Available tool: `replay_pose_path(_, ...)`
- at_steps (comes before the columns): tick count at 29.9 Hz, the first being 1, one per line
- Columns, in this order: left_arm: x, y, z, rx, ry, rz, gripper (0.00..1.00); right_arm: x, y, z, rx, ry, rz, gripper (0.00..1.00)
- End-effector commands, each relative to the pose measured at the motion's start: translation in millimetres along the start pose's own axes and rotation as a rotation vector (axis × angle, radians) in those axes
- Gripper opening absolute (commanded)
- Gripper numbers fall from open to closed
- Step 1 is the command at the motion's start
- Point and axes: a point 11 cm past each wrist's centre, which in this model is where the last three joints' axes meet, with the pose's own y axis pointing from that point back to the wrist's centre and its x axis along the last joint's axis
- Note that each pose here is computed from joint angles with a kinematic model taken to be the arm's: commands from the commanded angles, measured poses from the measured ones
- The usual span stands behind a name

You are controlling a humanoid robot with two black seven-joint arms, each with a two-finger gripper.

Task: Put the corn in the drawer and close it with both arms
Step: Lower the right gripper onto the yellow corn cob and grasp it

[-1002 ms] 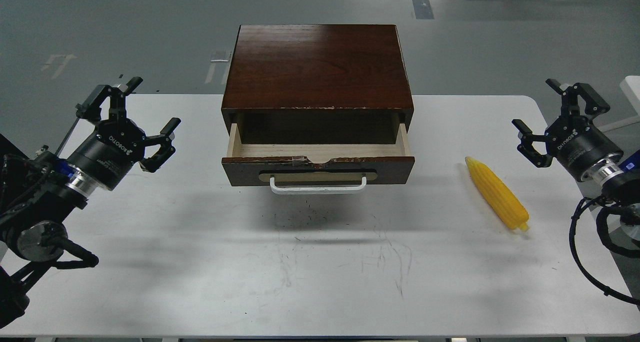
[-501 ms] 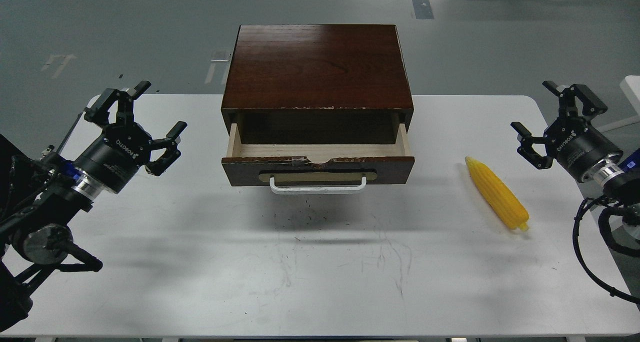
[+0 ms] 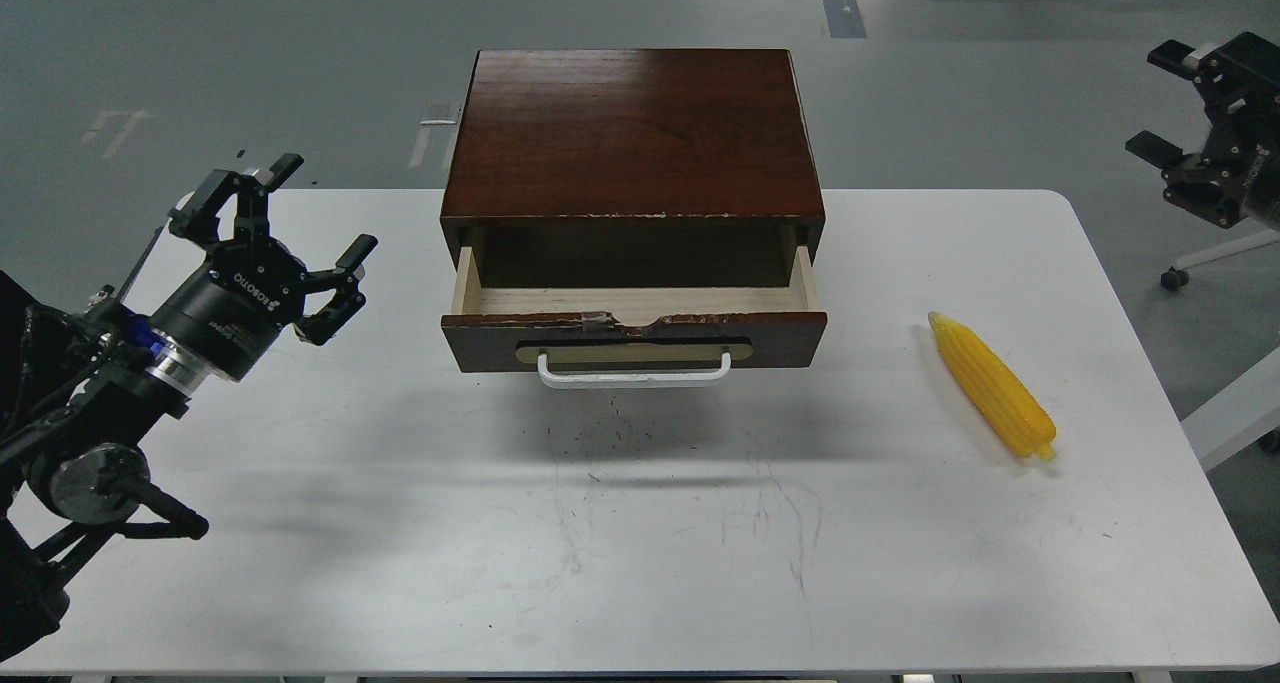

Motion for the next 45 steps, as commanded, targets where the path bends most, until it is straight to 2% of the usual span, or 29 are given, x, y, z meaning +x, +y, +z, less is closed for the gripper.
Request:
replay_pose_path(1,0,0,-1,0.006,-0.009,-0.004,0.99,-16,-3,-2,-0.057,0.160,-0.110,0.99)
replay_pose_path(10,-2,-1,0,0.004,-0.009,-0.011,0.99,-68,-19,31,-0.234,0.553,-0.415,0.99)
replay_pose_path(12,-3,-1,1,0.004,-0.010,-0.012,0.99,-82,-14,54,-0.316,0.647,-0.523,0.99)
replay_pose_path(15,-4,0,-1,0.007,-0.007,-0.014,0.99,-94,-21,64,-0.333,0.731,-0.572,0.99)
replay_pose_path(21,-4,-1,-2,0.006,-0.005,-0.015,0.99,-104,-24,93,-0.406,0.774,-0.629,0.99)
replay_pose_path(39,-3,0,-1,0.008,-0.007,-0.013,0.99,-124,-30,113,-0.432,0.788,-0.687,0.99)
replay_pose_path(42,-3,1,-1,0.010,-0.008,-0.011,0.99,-125,-27,117,-0.445,0.790,-0.697,0.97)
replay_pose_path(45,-2,2,-1,0.010,-0.010,-0.011,0.99,-130,-29,119,-0.444,0.795,-0.713,0.90)
